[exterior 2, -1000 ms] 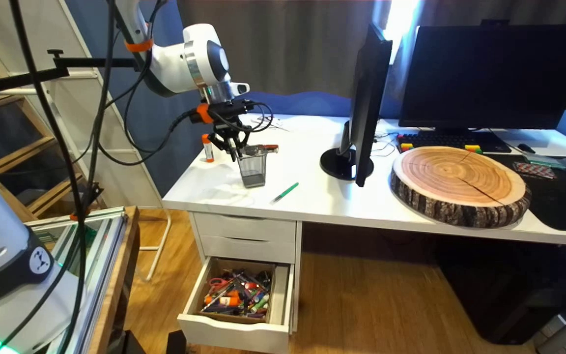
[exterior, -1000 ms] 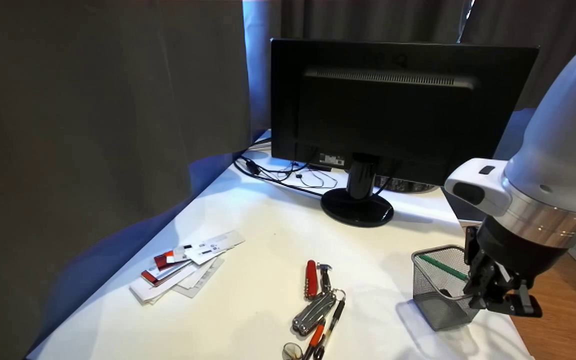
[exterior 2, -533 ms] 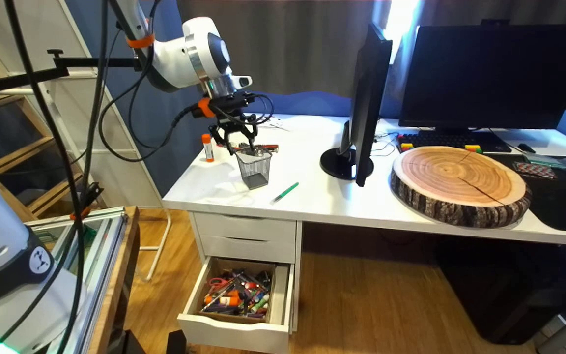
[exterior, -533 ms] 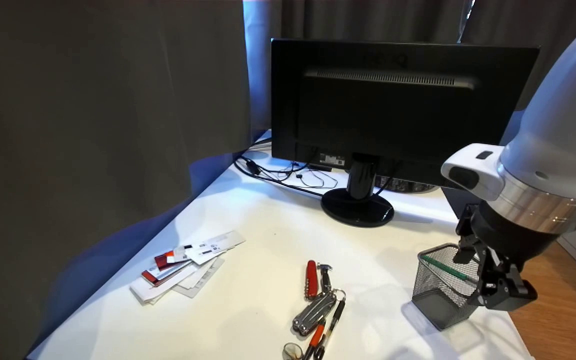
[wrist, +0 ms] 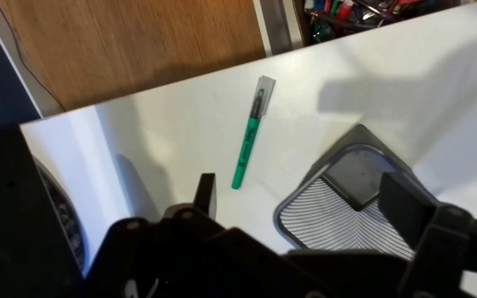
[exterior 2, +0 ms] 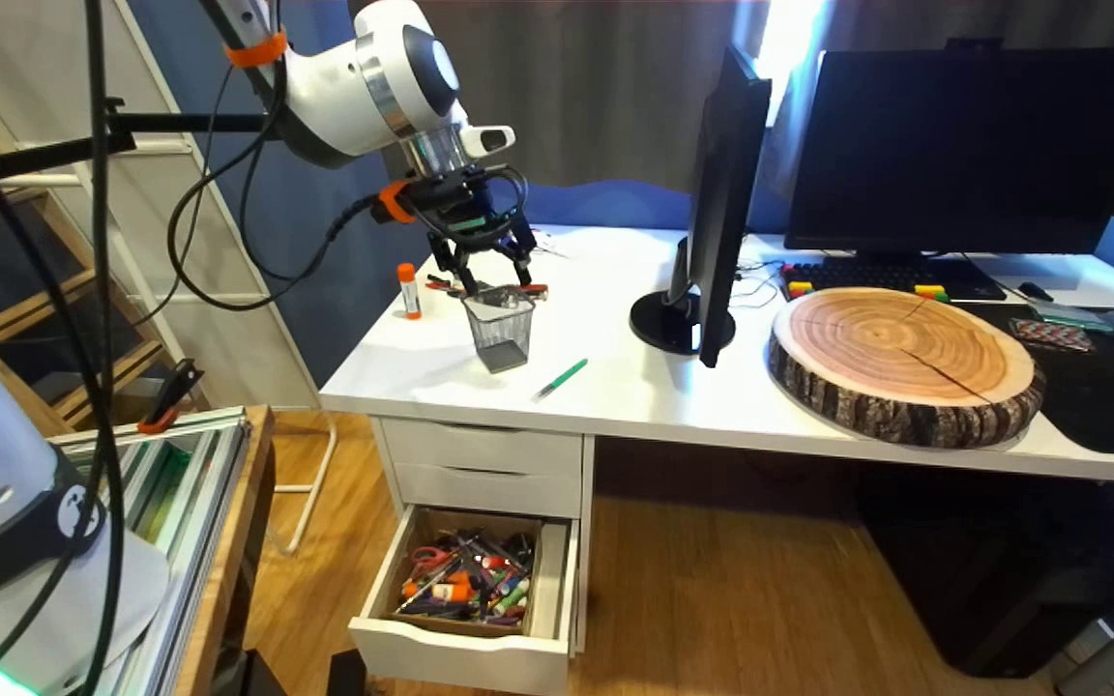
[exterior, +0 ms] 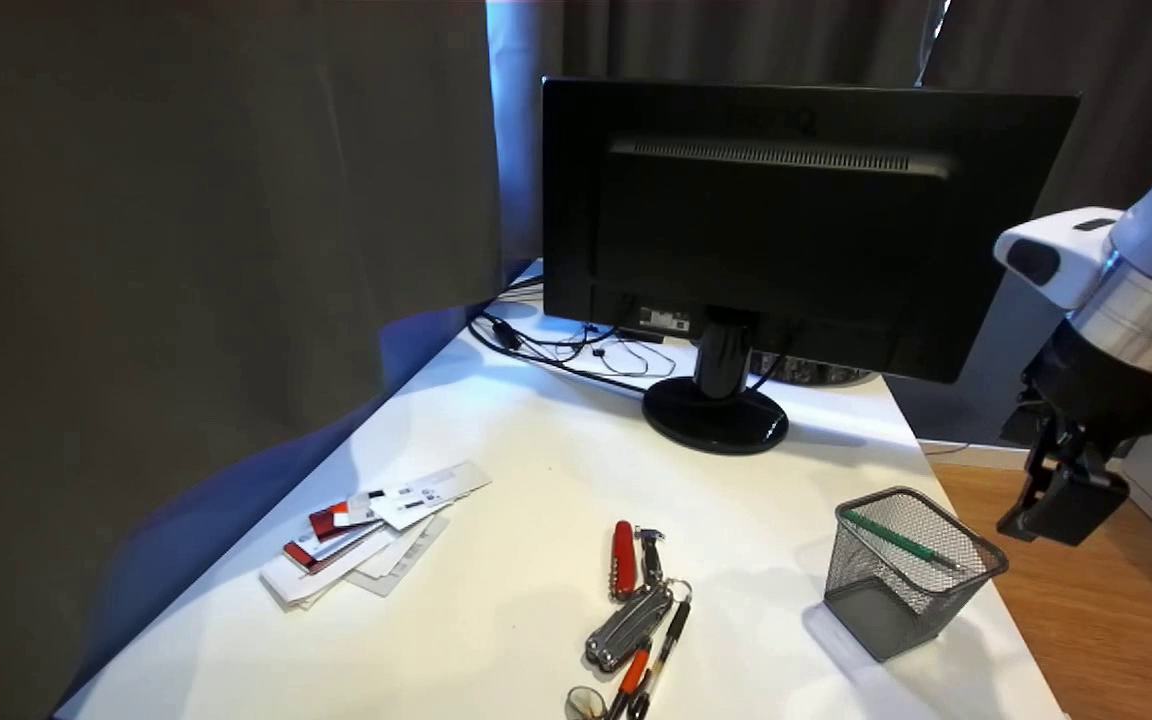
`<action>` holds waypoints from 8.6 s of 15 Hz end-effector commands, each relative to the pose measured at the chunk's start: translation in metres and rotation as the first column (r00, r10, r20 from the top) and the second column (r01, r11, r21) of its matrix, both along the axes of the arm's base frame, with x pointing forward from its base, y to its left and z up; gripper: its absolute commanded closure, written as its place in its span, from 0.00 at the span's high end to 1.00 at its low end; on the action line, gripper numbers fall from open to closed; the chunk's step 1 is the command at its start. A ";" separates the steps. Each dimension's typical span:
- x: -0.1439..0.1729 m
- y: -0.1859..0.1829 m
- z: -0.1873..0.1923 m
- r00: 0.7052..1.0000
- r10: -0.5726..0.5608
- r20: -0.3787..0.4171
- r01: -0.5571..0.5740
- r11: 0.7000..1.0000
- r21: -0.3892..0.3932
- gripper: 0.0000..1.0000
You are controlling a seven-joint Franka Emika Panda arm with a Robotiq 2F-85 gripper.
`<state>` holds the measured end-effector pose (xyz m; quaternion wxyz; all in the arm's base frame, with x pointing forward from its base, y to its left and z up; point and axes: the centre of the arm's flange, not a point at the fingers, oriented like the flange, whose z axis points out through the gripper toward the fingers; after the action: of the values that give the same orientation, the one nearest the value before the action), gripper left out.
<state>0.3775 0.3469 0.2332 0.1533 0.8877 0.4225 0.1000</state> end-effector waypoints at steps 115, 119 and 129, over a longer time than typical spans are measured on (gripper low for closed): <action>0.037 0.045 0.049 0.824 0.287 -0.488 -0.425 0.883 -0.198 0.63; 0.037 0.047 0.050 0.832 0.299 -0.468 -0.413 0.897 -0.161 0.90; 0.056 0.052 0.060 0.900 0.286 -0.328 -0.232 0.953 0.194 1.00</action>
<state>0.4344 0.4060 0.2907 0.0387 0.8195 0.5703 -0.0408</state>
